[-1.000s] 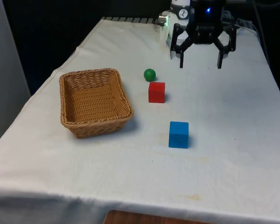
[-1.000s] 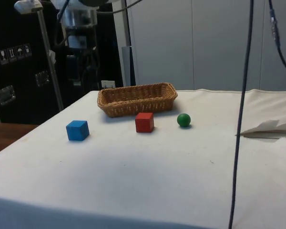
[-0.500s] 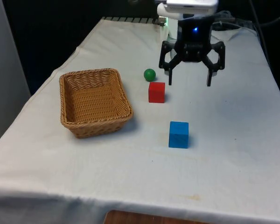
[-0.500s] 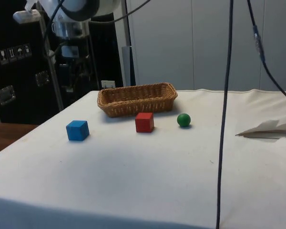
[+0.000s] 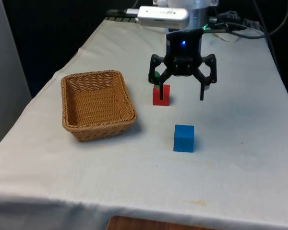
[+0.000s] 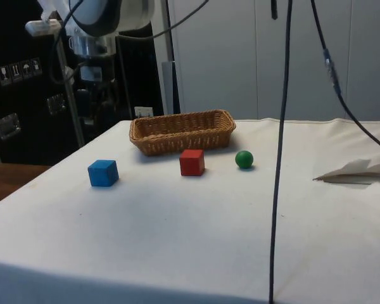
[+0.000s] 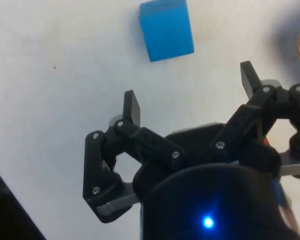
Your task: Place all non-red objects into the basket.
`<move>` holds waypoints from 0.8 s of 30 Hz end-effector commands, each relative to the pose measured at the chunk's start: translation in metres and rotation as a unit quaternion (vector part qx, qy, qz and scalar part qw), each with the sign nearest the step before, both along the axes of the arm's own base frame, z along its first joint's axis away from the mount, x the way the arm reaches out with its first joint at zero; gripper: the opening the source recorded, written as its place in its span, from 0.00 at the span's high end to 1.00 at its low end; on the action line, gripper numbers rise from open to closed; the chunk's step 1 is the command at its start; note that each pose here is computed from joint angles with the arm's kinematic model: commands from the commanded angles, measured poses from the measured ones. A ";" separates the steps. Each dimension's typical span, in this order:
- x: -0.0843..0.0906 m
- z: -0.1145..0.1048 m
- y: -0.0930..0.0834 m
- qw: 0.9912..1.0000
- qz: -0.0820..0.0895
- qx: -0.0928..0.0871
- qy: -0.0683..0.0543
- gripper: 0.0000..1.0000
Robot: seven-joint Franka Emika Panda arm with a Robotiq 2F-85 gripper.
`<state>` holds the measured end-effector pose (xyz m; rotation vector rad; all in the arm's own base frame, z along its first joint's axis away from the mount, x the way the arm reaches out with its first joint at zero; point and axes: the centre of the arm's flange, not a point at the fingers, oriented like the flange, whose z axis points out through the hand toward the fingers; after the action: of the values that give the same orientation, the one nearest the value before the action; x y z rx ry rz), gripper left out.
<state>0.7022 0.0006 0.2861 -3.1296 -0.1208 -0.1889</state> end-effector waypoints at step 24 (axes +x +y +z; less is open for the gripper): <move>0.006 -0.035 0.004 0.999 0.031 0.030 -0.007 0.00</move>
<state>0.7085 0.0042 0.2512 -3.0595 -0.2090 -0.2098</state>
